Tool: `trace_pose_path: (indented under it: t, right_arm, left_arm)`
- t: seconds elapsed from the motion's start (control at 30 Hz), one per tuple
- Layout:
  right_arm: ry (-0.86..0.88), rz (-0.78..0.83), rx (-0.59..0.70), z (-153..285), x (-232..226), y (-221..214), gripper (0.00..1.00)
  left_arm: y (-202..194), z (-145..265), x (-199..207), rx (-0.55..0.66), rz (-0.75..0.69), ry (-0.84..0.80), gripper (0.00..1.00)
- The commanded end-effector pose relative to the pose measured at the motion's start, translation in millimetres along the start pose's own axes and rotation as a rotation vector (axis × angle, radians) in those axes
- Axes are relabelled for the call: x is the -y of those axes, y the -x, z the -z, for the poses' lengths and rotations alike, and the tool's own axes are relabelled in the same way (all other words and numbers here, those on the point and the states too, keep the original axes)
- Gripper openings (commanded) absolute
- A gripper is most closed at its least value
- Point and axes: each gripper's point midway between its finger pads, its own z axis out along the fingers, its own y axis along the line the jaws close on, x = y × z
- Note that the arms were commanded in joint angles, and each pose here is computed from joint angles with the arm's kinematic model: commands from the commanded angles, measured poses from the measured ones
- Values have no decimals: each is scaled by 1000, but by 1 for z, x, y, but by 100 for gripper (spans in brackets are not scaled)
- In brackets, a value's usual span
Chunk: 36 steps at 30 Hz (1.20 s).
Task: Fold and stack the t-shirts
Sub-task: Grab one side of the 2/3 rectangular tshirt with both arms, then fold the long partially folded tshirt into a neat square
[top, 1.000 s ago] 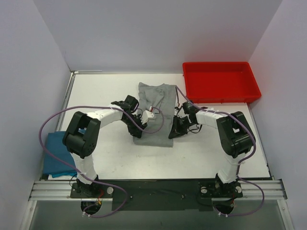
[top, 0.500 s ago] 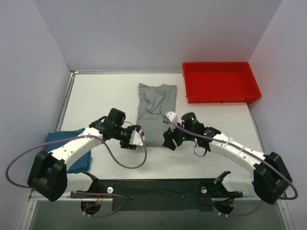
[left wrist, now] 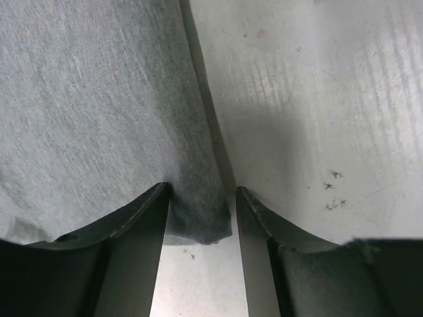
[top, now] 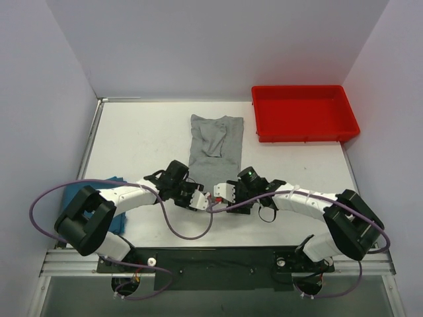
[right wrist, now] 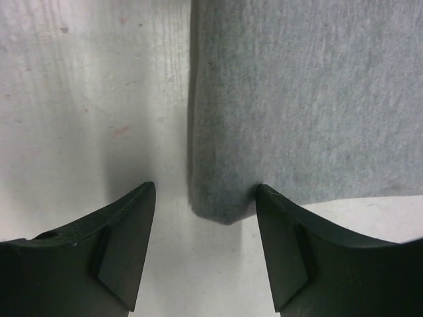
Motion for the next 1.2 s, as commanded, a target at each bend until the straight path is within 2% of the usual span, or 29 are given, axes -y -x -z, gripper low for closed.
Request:
trace_pose_path:
  t: [0.0,0.1,0.13,0.2,0.23,0.27,0.37,0.5,0.57,0.67,0.7,0.73,0.77,0.87,1.0,1.03,1.13,1.17]
  right_arm:
    - [1,106,-59,-9,11,-1,56]
    - [-15,113,-100,-11,17,-7,50]
    - [-2,114,-113,-13,16,-9,37]
    - [8,124,-126,-13,15,-11,11]
    - [23,129,-142,-10,12,-14,6]
    - [44,135,-153,-6,6,-16,0]
    - [80,149,-132,9,-3,-5,0]
    - [161,134,-40,37,-30,26,0]
    - [222,95,-9,54,-46,42,0]
    - [328,5,12,87,-75,56,0]
    - [338,8,30,94,-79,64,0]
    - [357,-25,44,106,-87,67,0]
    - [373,-33,54,115,-91,73,0]
    - [418,-128,158,145,-102,101,0]
    - [460,-271,220,166,-106,124,0]
    - [468,-308,225,167,-105,125,0]
    - [439,-552,226,160,-80,112,0]
    - [428,-587,212,155,-74,107,0]
  left_arm:
    - [-8,-1,-7,-52,-50,44,53]
    - [-10,-2,-7,-54,-56,55,43]
    - [-9,-3,-7,-52,-58,54,40]
    - [-8,-3,-7,-49,-60,52,24]
    - [-8,-2,-6,-50,-56,45,4]
    - [-6,0,-8,-48,-50,49,0]
    - [0,18,-1,-40,9,5,0]
    - [33,62,15,82,59,-96,0]
    - [38,82,17,73,76,-95,0]
    - [52,117,19,91,19,-129,0]
    - [55,130,35,90,44,-184,0]
    - [69,142,31,123,9,-181,0]
    - [75,156,51,127,36,-257,0]
    - [100,194,71,167,41,-346,0]
    - [110,207,64,163,83,-316,0]
    - [110,203,60,160,136,-301,0]
    - [103,174,12,151,200,-166,0]
    - [99,168,3,134,242,-152,0]
